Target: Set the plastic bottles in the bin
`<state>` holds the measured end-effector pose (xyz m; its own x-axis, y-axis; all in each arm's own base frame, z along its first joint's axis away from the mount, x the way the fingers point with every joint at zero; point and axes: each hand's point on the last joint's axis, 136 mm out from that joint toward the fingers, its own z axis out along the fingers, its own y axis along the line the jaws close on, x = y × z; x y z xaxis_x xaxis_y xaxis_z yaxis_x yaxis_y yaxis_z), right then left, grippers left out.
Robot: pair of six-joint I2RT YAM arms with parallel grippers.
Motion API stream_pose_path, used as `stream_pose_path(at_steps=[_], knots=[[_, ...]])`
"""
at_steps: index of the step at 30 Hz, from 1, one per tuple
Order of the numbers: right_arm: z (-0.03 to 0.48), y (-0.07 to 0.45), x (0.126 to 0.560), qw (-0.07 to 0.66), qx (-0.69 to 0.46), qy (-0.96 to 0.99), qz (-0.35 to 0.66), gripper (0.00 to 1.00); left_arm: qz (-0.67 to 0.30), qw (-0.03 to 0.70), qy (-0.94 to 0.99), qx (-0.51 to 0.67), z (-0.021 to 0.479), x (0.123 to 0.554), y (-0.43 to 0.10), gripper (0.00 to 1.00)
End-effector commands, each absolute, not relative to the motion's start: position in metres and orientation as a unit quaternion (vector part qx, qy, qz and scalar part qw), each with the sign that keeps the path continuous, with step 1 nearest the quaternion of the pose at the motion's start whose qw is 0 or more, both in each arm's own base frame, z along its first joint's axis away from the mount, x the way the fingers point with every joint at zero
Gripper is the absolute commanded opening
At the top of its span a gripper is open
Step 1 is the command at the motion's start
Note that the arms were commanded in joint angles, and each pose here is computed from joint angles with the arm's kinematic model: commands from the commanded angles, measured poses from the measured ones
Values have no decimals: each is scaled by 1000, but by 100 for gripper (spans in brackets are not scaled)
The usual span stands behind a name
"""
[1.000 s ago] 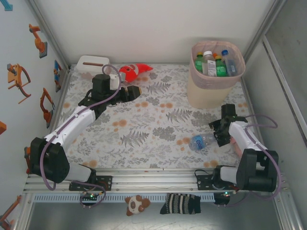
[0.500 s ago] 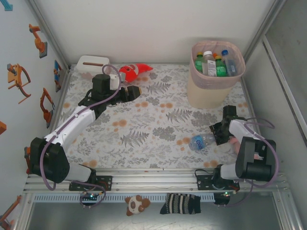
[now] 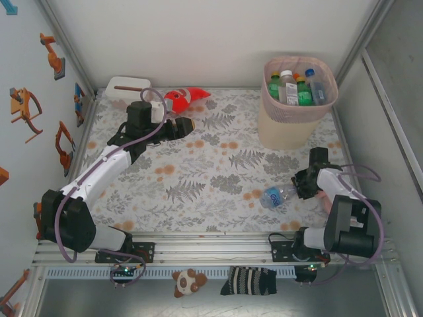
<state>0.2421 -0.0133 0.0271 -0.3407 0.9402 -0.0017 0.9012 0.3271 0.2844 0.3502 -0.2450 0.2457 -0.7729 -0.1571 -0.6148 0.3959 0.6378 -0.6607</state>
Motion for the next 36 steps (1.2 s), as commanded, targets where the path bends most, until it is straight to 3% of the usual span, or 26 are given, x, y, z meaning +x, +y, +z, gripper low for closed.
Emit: stream_pose_path(at_steps=[1, 8, 26, 36], knots=[[47, -18, 247, 114, 568, 805, 126, 34, -423, 343, 836, 75, 261, 354, -245, 71], [114, -29, 260, 199, 533, 812, 129, 32, -423, 356, 829, 89, 271, 357, -247, 71], [393, -58, 332, 527, 271, 802, 69, 28, -431, 369, 818, 98, 280, 358, -249, 71], [494, -63, 392, 616, 181, 766, 38, 26, -435, 373, 814, 94, 286, 357, -248, 71]])
